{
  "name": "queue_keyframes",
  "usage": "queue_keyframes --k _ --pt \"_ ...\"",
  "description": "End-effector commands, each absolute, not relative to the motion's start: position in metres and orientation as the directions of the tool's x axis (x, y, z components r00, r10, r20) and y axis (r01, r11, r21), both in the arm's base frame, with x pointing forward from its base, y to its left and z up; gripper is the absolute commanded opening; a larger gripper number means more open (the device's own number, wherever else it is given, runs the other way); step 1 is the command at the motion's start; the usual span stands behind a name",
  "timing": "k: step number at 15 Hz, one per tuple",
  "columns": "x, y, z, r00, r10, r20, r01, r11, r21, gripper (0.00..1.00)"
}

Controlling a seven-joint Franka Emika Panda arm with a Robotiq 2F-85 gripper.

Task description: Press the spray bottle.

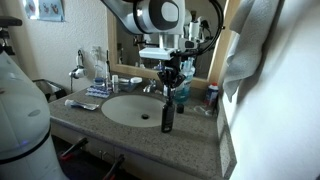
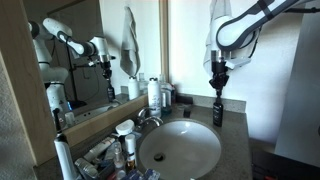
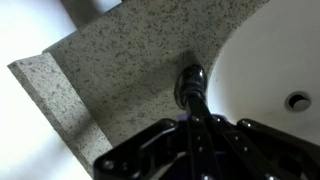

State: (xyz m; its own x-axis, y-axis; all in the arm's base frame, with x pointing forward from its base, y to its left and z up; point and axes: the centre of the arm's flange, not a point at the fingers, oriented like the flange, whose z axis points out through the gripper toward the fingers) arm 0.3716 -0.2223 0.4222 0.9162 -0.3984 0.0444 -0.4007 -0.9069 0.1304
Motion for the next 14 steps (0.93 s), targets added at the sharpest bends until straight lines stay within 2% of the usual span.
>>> queue_keyframes --k 1,14 --pt "0.370 -0.220 0.421 0.915 -0.401 0.043 -0.404 -0.907 0.123 0.00" --pt "0.365 -0.212 0.474 0.920 -0.365 0.142 -0.384 -0.912 0.143 0.00"
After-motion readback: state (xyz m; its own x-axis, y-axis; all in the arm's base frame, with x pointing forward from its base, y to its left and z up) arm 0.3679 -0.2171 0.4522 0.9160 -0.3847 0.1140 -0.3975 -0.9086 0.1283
